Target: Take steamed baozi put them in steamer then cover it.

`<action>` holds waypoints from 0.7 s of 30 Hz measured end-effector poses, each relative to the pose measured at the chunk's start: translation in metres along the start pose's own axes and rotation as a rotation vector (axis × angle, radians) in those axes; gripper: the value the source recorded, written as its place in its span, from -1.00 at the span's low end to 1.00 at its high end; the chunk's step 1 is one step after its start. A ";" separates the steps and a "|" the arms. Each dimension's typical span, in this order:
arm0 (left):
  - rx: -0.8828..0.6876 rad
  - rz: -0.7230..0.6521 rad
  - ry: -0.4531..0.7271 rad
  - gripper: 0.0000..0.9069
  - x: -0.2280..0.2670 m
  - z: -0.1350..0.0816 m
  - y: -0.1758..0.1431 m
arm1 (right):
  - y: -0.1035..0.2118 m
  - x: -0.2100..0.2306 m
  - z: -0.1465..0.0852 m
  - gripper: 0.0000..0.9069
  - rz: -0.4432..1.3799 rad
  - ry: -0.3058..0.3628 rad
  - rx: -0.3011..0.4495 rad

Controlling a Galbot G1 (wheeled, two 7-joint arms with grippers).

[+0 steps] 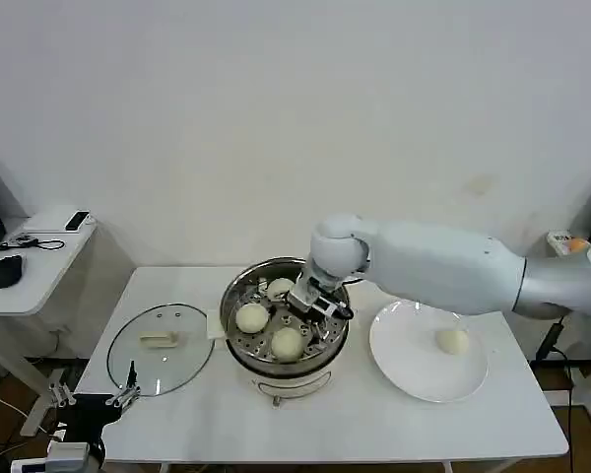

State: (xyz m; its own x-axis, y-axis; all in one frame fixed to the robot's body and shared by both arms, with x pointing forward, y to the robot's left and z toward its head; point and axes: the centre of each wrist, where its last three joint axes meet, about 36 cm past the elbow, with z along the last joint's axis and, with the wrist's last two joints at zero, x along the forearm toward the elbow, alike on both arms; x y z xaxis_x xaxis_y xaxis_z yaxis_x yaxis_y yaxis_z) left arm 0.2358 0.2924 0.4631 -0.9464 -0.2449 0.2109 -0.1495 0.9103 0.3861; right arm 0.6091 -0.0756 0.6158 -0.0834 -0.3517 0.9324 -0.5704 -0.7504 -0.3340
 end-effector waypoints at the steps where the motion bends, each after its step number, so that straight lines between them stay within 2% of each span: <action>1: 0.000 0.001 -0.001 1.00 0.000 0.000 0.000 | 0.000 0.004 0.003 1.00 0.013 0.005 -0.015; 6: 0.001 0.007 -0.002 1.00 -0.002 0.000 0.001 | 0.007 0.032 0.026 1.00 0.083 0.038 -0.117; 11: 0.000 0.019 -0.010 1.00 -0.004 -0.001 0.000 | 0.029 0.054 0.051 1.00 0.120 0.079 -0.240; 17: 0.000 0.037 -0.020 1.00 -0.007 -0.003 -0.004 | 0.073 0.074 0.083 1.00 0.140 0.141 -0.384; 21: 0.000 0.047 -0.025 1.00 -0.009 -0.003 -0.006 | 0.114 0.083 0.106 1.00 0.143 0.191 -0.477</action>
State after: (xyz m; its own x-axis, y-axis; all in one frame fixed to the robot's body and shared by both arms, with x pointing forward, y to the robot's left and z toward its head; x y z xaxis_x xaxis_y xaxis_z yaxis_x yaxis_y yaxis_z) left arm 0.2457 0.2879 0.4618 -0.9591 -0.1933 0.2067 -0.1045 0.9207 0.3760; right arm 0.6241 -0.2496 0.6406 -0.3095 -0.2901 0.9056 -0.8467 -0.3494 -0.4013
